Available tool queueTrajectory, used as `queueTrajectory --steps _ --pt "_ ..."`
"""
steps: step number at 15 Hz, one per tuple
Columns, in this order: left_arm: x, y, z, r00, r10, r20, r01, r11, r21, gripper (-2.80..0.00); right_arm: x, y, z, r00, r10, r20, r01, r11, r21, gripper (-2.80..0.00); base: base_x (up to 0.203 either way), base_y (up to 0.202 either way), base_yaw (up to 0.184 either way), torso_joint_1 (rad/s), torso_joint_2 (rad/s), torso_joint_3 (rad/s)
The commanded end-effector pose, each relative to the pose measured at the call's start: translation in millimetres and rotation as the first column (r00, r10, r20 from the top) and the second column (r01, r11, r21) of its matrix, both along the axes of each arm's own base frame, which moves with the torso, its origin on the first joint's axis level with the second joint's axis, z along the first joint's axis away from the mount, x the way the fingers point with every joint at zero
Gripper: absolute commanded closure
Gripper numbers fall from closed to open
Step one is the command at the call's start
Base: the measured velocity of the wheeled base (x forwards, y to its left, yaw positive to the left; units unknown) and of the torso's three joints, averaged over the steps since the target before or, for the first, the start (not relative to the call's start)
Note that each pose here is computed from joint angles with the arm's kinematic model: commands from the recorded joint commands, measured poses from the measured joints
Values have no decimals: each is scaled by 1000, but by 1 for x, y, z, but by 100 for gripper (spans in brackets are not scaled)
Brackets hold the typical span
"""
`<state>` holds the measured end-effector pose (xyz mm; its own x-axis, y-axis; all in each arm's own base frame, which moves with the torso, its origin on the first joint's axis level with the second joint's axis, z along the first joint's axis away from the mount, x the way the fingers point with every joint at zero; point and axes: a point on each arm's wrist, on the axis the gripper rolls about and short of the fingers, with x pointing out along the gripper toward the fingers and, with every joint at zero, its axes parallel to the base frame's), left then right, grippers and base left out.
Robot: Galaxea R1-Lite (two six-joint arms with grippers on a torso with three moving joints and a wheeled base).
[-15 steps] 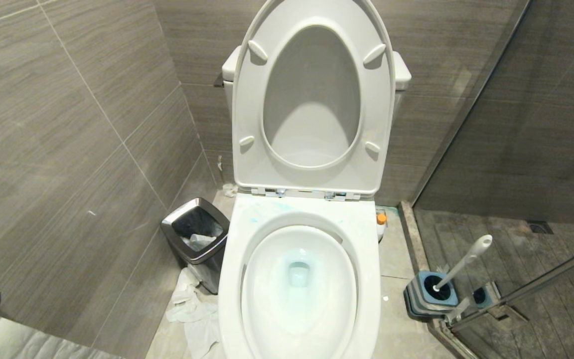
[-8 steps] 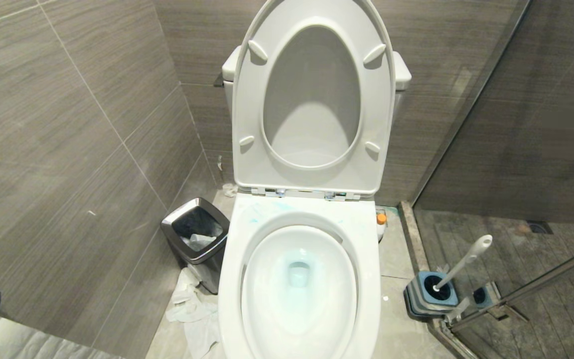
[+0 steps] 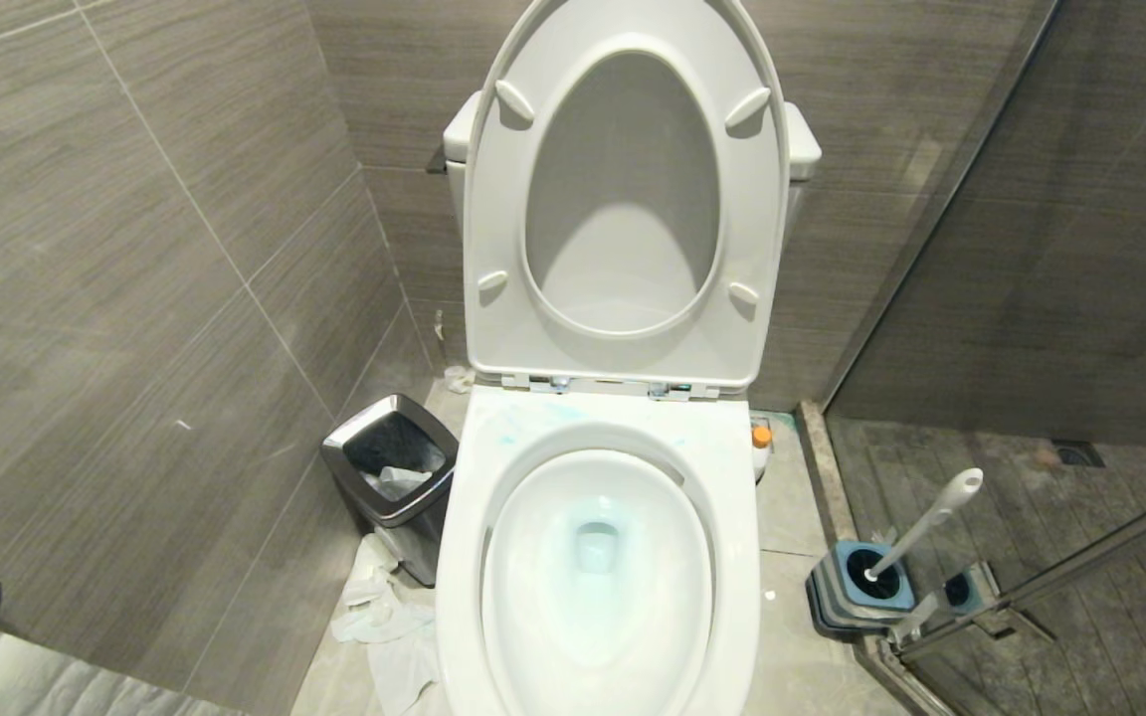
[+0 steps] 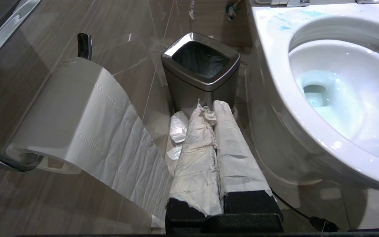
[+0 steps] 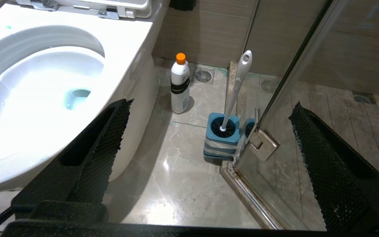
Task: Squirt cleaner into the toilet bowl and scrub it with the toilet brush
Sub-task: Pour in the cleaning agent
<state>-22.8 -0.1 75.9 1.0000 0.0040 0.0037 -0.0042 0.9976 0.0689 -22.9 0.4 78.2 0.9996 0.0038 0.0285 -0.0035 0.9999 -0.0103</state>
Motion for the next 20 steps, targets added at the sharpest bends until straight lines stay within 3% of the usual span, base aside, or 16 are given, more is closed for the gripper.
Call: queueTrajectory --steps 1,5,9,20 --pt "0 0 -2 1000 2 -5 -2 1000 -5 0 1 0 -3 1000 1 -9 -1 1000 -1 -280 0 0 0 0 0 0" --pt "0 0 -2 1000 -8 -4 8 1000 -18 0 1 0 -3 1000 1 -9 -1 1000 -1 -280 0 0 0 0 0 0" --pt "1 0 -2 1000 5 -3 -5 997 -75 0 1 0 -3 1000 1 -9 -1 1000 -1 -280 0 0 0 0 0 0" --pt "1 0 -2 1000 5 -3 -5 997 -75 0 1 0 -3 1000 1 -9 -1 1000 -1 -280 0 0 0 0 0 0"
